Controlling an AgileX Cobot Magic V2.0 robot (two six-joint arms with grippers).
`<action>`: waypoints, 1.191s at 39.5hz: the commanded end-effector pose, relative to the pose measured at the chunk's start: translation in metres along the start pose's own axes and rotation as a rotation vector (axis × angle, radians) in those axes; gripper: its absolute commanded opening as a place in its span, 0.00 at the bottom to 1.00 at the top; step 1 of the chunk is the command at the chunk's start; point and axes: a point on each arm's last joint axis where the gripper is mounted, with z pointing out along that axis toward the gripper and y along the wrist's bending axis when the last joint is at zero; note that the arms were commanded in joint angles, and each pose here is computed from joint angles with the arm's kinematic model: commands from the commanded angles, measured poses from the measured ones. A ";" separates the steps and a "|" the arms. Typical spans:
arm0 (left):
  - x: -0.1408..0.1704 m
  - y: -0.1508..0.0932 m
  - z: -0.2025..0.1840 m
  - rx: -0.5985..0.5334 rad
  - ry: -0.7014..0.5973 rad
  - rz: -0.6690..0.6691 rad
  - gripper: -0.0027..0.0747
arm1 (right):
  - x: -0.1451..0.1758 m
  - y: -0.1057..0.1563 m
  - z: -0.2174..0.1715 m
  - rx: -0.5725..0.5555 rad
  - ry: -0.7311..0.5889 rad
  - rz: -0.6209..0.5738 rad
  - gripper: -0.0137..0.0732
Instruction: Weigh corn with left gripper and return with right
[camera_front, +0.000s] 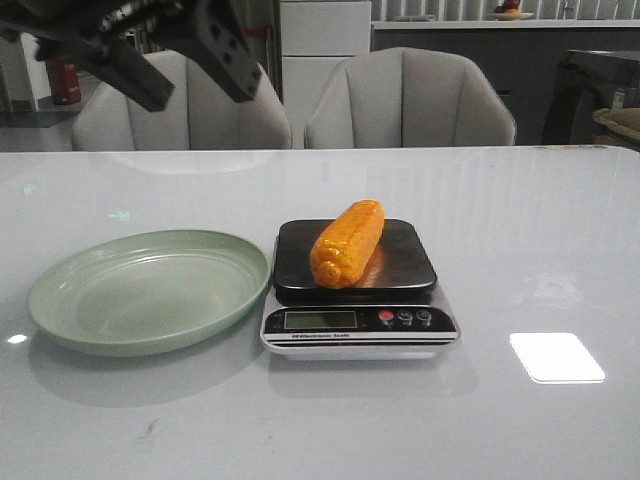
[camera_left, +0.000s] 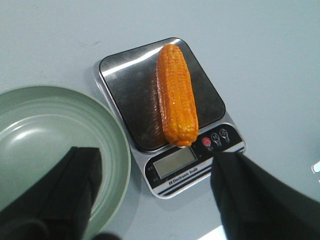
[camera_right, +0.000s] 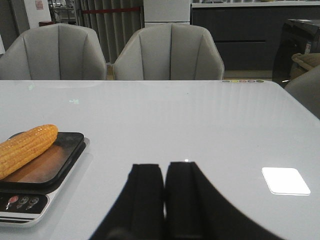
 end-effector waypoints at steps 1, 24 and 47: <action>-0.003 -0.001 -0.039 0.022 -0.153 0.019 0.70 | -0.005 0.000 -0.001 -0.003 -0.092 -0.012 0.35; 0.123 0.027 -0.147 0.015 -0.388 0.132 0.68 | -0.005 0.000 -0.001 -0.003 -0.092 -0.012 0.35; 0.174 0.040 -0.191 0.028 -0.671 0.177 0.20 | -0.005 0.000 -0.001 -0.003 -0.092 -0.012 0.35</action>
